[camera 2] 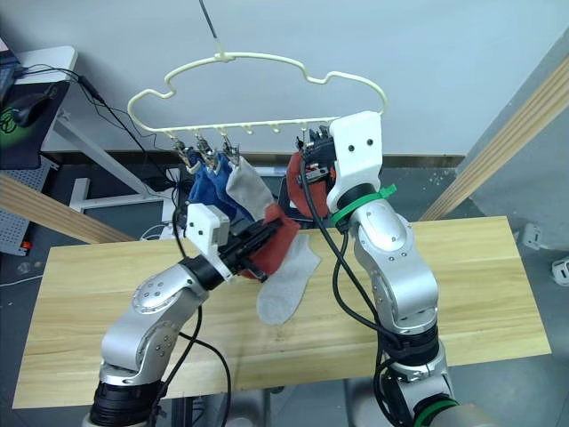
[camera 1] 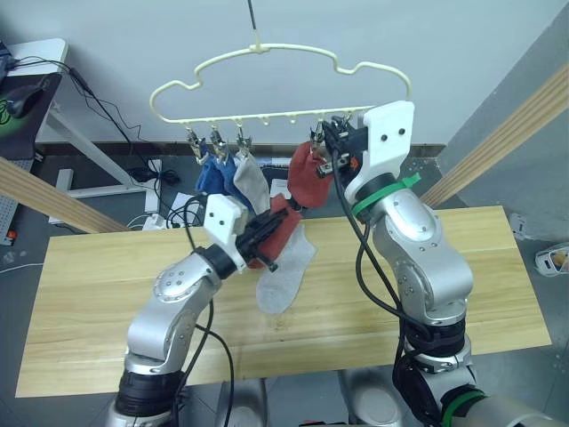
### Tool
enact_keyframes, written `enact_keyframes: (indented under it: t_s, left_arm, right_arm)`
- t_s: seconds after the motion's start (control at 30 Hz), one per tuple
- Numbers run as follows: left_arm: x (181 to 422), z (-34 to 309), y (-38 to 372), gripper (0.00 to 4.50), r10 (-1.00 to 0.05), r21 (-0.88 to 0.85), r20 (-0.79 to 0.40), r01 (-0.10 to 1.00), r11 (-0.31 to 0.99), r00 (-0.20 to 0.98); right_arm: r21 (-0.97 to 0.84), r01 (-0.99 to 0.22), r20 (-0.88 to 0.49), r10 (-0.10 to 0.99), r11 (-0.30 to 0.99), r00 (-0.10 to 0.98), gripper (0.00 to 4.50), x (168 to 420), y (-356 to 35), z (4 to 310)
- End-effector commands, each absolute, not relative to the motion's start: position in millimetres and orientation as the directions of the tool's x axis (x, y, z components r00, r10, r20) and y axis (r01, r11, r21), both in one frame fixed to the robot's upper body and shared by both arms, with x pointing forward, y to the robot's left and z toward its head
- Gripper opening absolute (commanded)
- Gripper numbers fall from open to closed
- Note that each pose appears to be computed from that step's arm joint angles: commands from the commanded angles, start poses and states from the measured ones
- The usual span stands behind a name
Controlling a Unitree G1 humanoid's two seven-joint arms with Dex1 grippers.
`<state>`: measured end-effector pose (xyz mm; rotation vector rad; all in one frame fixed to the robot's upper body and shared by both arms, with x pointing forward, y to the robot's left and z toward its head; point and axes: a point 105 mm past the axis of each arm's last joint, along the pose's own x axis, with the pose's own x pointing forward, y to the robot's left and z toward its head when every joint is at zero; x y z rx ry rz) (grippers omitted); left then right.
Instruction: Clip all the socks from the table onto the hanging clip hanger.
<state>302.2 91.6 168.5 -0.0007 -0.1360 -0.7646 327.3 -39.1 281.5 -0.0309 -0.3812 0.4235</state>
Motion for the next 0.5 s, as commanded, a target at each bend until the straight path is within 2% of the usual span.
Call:
enact_keyframes:
  t_s: [0.03, 0.5]
  left_arm:
    - [294, 183, 72, 0.00, -0.736, 0.072, 0.207, 0.740, 0.669, 0.645]
    - [312, 196, 39, 0.00, -0.727, 0.157, 0.343, 0.727, 0.669, 0.595]
  right_arm:
    - [-0.095, -0.419, 0.431, 0.417, 0.903, 0.800, 0.22, 312, -37, 300]
    - [-0.071, -0.457, 0.427, 0.441, 0.887, 0.789, 0.22, 306, -30, 302]
